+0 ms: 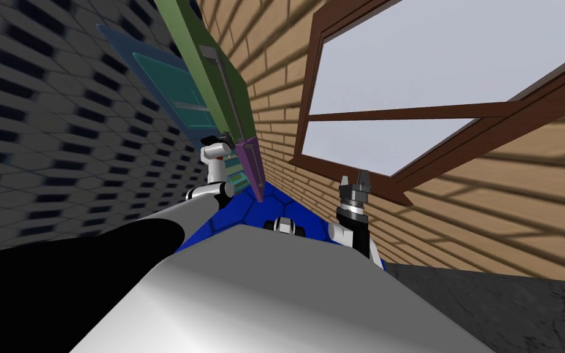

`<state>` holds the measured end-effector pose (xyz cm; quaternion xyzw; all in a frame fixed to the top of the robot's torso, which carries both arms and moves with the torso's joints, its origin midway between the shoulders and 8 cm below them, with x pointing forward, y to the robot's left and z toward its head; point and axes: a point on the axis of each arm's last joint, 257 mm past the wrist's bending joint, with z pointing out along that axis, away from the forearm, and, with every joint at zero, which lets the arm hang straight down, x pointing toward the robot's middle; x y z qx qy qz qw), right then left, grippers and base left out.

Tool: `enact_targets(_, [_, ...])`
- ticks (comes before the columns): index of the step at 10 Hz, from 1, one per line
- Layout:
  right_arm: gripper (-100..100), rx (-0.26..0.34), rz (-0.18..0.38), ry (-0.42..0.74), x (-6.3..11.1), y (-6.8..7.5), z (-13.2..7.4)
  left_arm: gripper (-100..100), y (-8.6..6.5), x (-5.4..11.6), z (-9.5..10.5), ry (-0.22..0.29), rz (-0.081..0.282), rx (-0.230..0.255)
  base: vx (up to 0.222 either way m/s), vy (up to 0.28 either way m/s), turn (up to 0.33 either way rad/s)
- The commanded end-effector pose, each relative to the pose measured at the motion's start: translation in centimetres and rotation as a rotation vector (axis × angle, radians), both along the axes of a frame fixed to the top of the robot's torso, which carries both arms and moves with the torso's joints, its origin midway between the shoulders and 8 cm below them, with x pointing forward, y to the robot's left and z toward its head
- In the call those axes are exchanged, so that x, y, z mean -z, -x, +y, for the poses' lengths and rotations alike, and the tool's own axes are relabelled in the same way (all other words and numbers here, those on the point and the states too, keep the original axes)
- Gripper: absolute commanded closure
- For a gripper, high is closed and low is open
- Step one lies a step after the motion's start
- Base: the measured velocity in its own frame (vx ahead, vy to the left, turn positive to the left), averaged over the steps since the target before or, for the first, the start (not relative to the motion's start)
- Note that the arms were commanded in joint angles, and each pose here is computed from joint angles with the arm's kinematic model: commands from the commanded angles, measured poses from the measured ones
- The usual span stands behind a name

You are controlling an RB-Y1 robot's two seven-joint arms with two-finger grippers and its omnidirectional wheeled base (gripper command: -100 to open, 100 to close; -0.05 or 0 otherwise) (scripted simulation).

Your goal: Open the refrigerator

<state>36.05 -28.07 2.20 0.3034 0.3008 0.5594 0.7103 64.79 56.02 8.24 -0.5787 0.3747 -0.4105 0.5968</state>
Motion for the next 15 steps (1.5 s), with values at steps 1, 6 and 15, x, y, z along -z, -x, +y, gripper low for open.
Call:
enact_targets(1, [0, 0.000, 0.000, 0.000, 0.0, 0.0, 0.0, -100, -0.3, -1.1, -0.7, 0.000, 0.019, 0.019, -0.013, 0.085, -0.054])
enact_targets(6, [0, 0.000, 0.000, 0.000, 0.0, 0.0, 0.0, -100, -0.8, 0.0, -1.4, 0.012, 0.096, 0.042, -0.031, 0.081, -0.036])
enact_targets(15, [0, 0.000, 0.000, -0.001, 0.0, 0.0, 0.0, 100, 1.3, -0.6, 3.3, 0.014, 0.093, -0.059, 0.071, -0.173, 0.057])
